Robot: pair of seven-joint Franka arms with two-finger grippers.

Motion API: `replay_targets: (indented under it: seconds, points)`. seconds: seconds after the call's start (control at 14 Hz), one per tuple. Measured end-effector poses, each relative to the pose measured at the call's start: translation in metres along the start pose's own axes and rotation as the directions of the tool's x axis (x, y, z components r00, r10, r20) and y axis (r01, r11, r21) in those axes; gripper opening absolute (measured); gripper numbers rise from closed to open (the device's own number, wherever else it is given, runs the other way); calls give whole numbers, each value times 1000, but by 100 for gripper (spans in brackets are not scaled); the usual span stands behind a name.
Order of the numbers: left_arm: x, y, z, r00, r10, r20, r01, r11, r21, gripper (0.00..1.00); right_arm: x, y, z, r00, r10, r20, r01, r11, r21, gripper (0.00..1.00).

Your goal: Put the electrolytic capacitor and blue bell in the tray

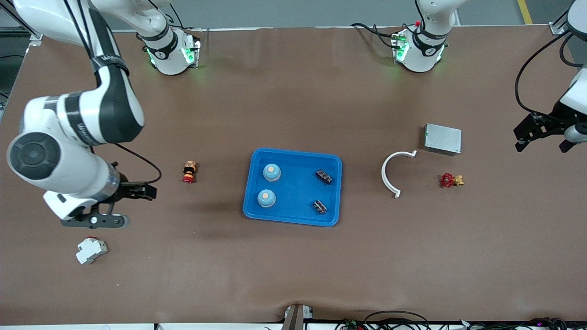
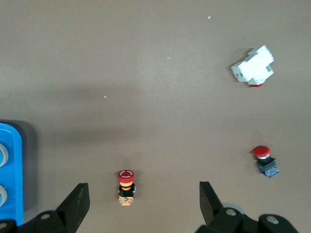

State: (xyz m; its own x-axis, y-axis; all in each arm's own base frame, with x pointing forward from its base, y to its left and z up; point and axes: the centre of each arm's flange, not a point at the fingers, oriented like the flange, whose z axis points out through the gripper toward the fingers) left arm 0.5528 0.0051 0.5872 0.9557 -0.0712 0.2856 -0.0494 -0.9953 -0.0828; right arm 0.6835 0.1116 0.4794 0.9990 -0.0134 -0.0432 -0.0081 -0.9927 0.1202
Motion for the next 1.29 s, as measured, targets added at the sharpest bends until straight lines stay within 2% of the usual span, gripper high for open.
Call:
replay_targets:
  seconds: [0.14,0.64,1.0,1.29]
  points:
    - [6,8,-4,999,-35,-8,35,999,-8,100,-5,10,-17,1000,-7,-19,8,1000,4,100]
    - [48,-32,25,995,-86,53,91,991,-94,100,-21,88,-56,999,-2,-33,2,1000,10,100]
    - [51,-31,35,994,-80,80,88,991,-103,100,-48,116,-87,998,28,-63,-27,999,18,100]
    - [51,-24,35,990,-76,117,84,994,-66,100,-75,135,-103,995,73,-64,-66,992,109,100]
